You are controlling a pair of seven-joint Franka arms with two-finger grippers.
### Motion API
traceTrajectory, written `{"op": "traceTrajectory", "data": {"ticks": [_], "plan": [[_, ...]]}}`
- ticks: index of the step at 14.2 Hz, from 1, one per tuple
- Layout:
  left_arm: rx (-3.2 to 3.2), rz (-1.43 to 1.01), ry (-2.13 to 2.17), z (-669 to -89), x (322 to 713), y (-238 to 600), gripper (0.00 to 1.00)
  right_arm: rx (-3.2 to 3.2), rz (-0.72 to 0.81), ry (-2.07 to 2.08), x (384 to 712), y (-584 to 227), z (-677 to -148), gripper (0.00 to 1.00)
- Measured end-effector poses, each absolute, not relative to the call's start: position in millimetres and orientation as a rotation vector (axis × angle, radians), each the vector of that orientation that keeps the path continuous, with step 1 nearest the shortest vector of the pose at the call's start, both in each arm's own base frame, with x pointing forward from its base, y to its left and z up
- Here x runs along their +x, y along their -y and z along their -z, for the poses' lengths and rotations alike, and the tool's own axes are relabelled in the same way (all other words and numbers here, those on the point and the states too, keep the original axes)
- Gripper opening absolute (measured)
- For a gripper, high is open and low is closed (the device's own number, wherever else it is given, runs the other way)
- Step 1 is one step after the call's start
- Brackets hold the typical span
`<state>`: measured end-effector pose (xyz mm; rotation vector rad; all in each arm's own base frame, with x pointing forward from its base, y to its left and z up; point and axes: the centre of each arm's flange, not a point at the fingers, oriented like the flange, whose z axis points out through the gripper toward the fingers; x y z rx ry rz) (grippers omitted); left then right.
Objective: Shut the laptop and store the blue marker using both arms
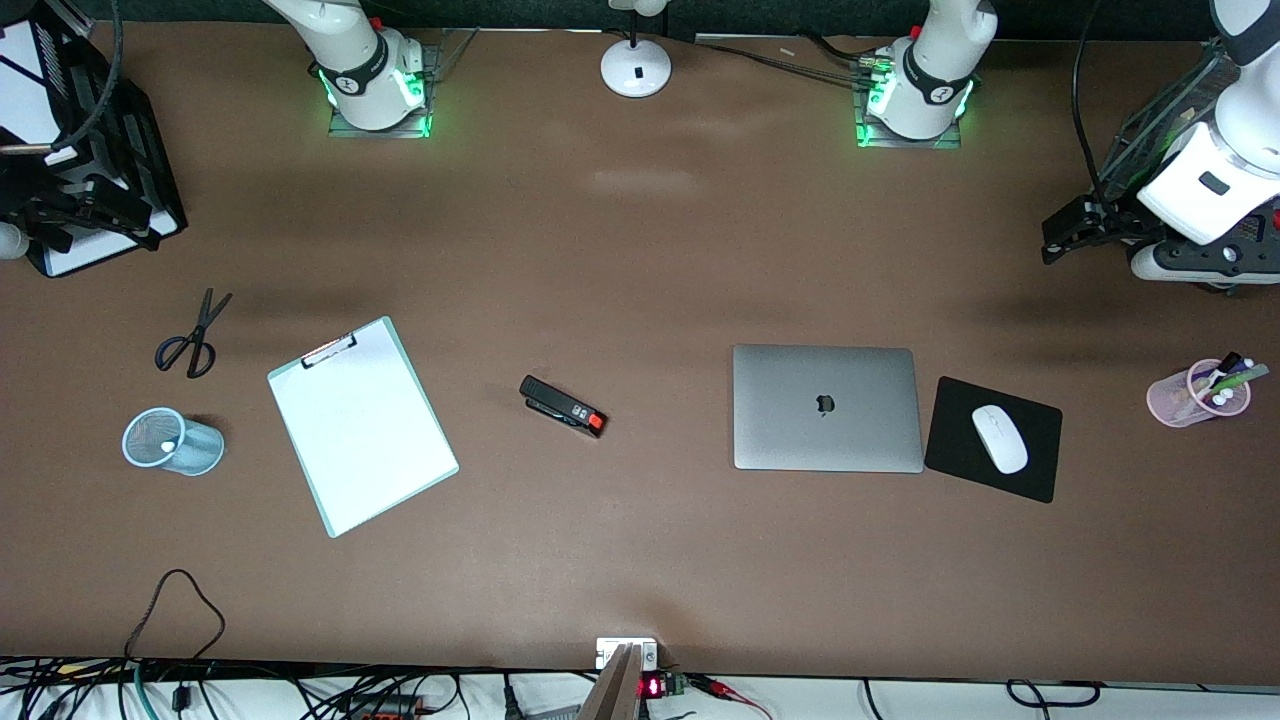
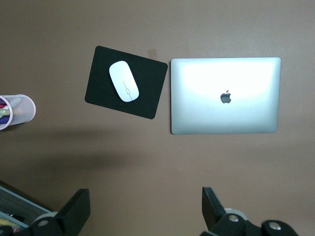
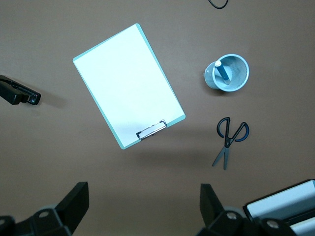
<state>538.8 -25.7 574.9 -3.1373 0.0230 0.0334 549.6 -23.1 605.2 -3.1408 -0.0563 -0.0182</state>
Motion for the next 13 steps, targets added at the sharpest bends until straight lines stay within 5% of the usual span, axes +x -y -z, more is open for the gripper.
{"op": "traceTrajectory", "data": {"ticks": [13], "plan": [[-3.137,-0.043,-0.024,-575.0,538.0,26.1,1.00,-3.134,0.015,-0.007,549.5,22.4,-604.5,1.00]]}}
